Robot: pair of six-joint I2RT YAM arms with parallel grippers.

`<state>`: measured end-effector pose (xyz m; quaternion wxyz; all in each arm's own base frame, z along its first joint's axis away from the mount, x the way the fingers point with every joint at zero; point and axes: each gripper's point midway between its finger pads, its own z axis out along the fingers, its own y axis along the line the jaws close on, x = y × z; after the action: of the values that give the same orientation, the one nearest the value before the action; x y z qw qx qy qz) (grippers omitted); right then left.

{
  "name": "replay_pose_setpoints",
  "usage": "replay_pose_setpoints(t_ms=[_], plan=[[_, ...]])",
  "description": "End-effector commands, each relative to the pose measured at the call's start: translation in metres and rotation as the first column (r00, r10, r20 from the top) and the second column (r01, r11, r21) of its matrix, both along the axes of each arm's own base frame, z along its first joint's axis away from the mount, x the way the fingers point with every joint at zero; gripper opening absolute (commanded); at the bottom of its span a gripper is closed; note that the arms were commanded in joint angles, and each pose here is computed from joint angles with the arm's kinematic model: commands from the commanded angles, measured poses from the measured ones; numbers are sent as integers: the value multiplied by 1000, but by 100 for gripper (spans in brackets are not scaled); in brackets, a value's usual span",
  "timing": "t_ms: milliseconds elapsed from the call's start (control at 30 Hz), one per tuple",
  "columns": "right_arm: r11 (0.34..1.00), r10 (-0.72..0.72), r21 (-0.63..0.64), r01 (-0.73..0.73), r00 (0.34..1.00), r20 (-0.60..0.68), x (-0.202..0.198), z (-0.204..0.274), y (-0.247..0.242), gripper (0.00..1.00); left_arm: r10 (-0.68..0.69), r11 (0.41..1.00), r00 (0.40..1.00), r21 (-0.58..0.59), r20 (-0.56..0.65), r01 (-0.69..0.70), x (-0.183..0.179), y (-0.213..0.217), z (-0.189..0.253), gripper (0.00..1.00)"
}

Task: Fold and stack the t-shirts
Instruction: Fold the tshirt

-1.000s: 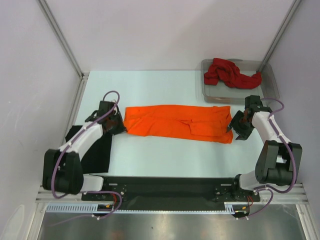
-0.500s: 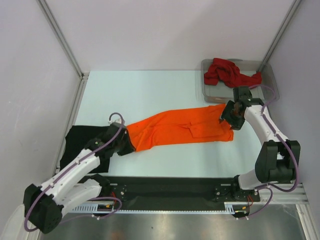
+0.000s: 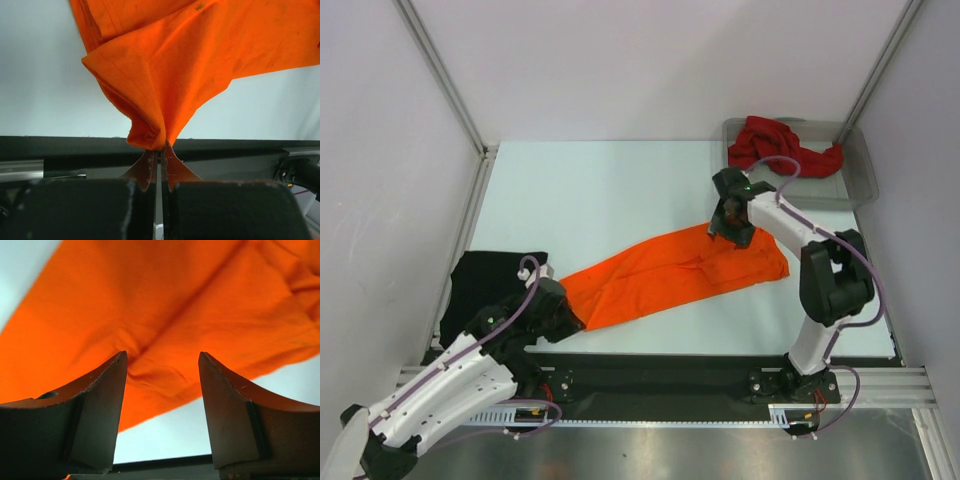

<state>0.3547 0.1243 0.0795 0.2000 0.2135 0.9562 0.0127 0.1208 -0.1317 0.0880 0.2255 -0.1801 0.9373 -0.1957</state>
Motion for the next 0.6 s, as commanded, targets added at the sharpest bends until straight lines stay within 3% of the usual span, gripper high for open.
replay_pose_setpoints(t_ms=[0, 100, 233, 367, 567], plan=[[996, 16, -83, -8, 996, 91, 31, 7, 13, 64, 20, 999, 997, -27, -75, -22, -21, 5, -9, 0], [983, 85, -164, -76, 995, 53, 39, -9, 11, 64, 26, 997, 996, -67, -82, -31, -33, 9, -11, 5], [975, 131, -190, -116, 989, 65, 53, -15, 14, 62, 35, 992, 997, -121, -63, -43, -39, 12, -3, 20], [975, 161, -167, -148, 985, 63, 59, -27, 23, 61, 7, 993, 999, -113, -42, -12, -39, 12, 6, 44], [975, 179, -139, -173, 983, 36, 55, -47, 36, 60, -99, 986, 995, -133, 24, 102, -32, -3, 32, 51]])
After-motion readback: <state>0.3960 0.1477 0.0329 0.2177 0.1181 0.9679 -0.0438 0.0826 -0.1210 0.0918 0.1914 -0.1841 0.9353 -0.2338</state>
